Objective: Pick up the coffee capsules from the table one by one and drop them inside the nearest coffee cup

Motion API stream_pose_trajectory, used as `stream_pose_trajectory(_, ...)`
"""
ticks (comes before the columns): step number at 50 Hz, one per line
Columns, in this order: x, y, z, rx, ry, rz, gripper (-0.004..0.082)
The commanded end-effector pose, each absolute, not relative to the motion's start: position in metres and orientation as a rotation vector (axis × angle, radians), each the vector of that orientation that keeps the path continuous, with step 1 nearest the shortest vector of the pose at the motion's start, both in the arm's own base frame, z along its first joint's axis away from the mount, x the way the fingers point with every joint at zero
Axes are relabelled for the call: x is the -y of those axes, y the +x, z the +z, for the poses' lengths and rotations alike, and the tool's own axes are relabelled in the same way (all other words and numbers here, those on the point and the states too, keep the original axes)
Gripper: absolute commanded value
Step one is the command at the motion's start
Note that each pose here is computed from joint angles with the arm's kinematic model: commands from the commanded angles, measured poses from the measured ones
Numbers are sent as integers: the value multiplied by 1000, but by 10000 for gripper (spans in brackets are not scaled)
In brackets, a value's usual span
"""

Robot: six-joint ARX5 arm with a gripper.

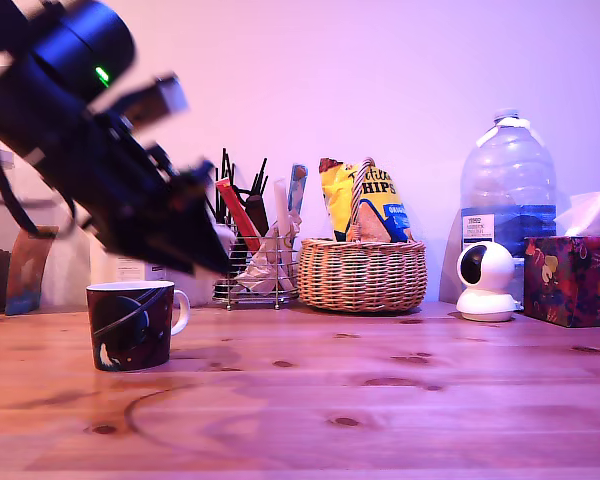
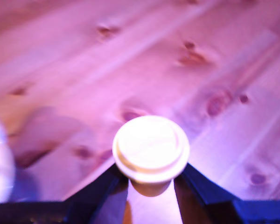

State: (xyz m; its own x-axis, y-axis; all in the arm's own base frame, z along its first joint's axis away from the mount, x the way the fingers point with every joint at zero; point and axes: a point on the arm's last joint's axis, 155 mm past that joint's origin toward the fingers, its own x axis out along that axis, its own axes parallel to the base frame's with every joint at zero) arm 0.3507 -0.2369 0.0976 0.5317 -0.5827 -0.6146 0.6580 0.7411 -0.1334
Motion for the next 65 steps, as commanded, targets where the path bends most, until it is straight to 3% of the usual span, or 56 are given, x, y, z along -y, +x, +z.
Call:
stream_pose_trajectory(1,229,349,100,-686,110,-726,161)
stream_pose_trajectory(28,151,380,133,-621,44,-525,160)
stream_pose_trajectory(47,149,386,140,-583,38,-525,160)
stream_pose_trajectory(65,151,399,127,-673,38,-517,160)
